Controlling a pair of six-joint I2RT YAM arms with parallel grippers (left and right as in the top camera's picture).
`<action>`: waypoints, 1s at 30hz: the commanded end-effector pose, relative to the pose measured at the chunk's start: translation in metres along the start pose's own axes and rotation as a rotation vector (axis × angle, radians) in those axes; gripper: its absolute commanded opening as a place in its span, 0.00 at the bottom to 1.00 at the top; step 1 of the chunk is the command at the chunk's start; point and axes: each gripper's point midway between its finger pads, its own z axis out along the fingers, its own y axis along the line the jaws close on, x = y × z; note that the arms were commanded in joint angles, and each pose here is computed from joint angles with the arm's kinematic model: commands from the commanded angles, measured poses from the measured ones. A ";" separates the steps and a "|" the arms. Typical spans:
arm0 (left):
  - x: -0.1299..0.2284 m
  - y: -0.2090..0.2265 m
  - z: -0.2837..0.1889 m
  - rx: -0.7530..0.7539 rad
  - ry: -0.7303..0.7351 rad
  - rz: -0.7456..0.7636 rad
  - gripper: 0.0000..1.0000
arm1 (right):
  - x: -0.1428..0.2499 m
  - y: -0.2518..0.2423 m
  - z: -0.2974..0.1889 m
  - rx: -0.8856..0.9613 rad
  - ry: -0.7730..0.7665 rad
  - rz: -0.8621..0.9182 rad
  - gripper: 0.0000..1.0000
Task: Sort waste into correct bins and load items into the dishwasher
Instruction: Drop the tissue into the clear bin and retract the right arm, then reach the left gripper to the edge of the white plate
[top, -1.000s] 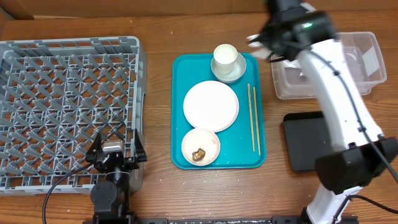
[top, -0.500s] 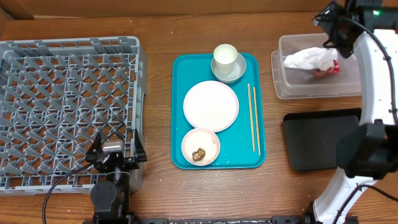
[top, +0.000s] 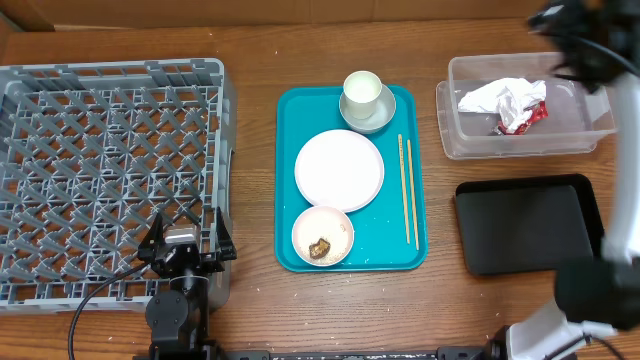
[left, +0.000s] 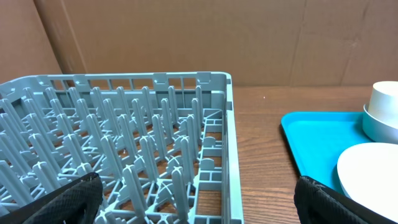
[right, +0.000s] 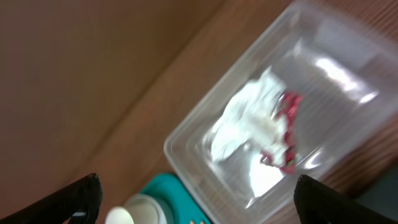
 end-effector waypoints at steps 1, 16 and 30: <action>0.000 -0.002 0.000 0.009 -0.005 0.015 1.00 | -0.056 -0.057 -0.063 0.076 -0.189 0.109 1.00; -0.001 0.006 0.000 -0.033 -0.006 0.115 1.00 | -0.042 -0.151 -0.085 0.054 0.047 0.484 1.00; -0.049 -0.081 -0.026 0.505 -0.195 -0.069 1.00 | -0.042 -0.152 -0.084 0.057 0.046 0.483 1.00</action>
